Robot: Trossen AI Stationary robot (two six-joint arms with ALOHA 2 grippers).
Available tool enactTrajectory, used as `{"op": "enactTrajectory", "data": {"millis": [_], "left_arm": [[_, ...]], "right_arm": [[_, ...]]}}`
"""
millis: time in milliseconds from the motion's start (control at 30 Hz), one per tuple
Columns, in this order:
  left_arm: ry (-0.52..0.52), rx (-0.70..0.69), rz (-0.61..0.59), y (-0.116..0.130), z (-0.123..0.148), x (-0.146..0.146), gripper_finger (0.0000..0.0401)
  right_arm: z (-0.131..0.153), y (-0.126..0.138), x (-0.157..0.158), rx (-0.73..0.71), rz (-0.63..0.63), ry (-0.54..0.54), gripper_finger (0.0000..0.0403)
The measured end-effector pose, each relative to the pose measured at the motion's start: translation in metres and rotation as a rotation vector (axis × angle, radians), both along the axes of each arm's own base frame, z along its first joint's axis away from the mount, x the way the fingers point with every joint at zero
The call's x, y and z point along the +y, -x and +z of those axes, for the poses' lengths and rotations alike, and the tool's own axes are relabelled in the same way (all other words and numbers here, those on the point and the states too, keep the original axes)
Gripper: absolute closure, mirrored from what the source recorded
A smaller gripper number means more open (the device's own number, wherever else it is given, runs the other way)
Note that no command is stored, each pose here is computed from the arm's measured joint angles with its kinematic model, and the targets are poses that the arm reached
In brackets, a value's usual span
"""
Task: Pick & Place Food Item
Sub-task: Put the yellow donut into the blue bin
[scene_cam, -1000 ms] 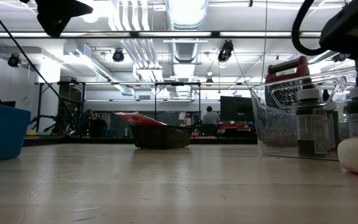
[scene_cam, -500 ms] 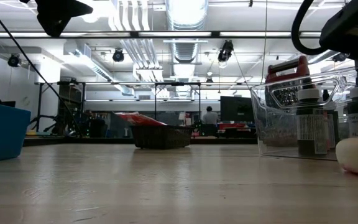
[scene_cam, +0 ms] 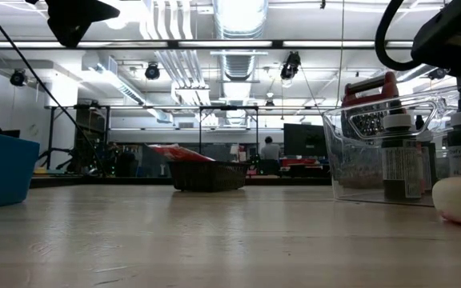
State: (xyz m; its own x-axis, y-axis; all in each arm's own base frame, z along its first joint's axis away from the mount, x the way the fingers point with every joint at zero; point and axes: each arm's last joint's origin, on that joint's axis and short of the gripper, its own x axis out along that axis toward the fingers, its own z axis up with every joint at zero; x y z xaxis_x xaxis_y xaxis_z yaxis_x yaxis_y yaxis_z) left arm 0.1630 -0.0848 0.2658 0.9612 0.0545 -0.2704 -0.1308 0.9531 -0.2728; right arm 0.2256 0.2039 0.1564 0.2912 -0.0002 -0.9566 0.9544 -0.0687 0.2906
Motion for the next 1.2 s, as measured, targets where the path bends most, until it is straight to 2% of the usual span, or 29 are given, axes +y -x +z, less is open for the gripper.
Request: {"op": "enactTrajectory", "data": {"millis": [233, 533, 733, 900, 1200], "left_arm": [[0.000, 0.000, 0.000, 0.000, 0.000, 0.000, 0.0158], [0.001, 0.000, 0.000, 0.000, 0.000, 0.000, 0.0158], [0.032, 0.004, -0.016, 0.000, 0.000, -0.001, 0.0158], [0.042, 0.011, -0.050, 0.000, -0.001, -0.002, 0.0158], [0.046, 0.005, -0.050, 0.000, 0.000, -0.002, 0.0158]], "right_arm": [[0.004, -0.002, 0.002, -0.008, 0.004, -0.006, 0.0355], [0.025, -0.009, 0.008, -0.012, 0.050, 0.009, 0.0355], [0.043, -0.015, 0.012, -0.045, 0.145, 0.055, 0.0355], [0.057, -0.023, 0.015, -0.162, 0.288, 0.205, 0.0355], [0.078, -0.034, 0.013, -0.343, 0.405, 0.594, 0.0355]]}}
